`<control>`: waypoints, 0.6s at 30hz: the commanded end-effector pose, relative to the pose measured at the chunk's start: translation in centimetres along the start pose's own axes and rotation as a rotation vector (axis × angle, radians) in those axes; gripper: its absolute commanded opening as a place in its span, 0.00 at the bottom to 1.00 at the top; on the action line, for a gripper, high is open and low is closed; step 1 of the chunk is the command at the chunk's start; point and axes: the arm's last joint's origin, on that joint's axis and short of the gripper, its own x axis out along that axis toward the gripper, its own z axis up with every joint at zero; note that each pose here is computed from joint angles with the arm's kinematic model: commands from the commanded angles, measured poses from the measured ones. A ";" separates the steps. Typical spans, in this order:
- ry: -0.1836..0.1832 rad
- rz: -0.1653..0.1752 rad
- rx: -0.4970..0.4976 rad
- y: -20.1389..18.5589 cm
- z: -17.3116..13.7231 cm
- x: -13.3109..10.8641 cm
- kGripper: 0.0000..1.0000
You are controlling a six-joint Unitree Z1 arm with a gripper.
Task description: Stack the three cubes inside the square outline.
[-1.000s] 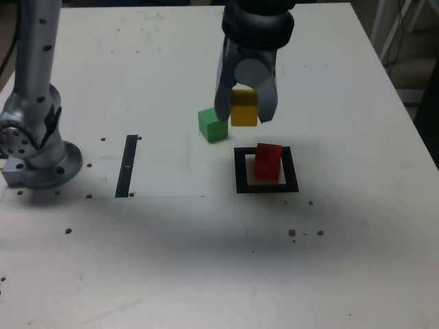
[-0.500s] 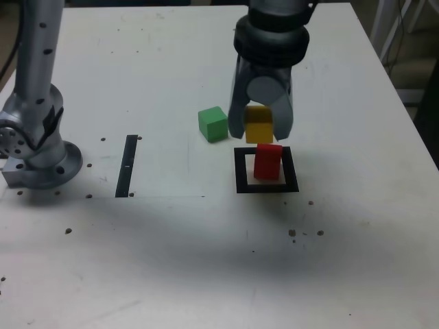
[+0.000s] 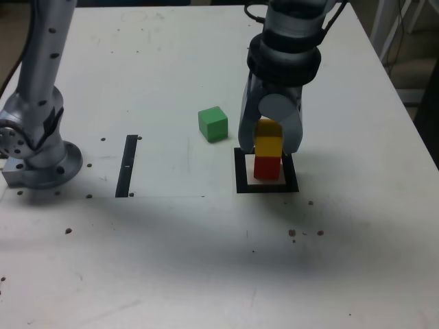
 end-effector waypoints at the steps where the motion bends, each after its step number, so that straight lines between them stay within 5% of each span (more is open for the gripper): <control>1: 0.003 0.001 0.007 -0.1 0.3 0.3 0.27; 8: 0.015 0.003 0.013 -0.1 0.4 0.6 0.35; 18: 0.030 0.006 0.025 0.0 0.6 1.1 0.67</control>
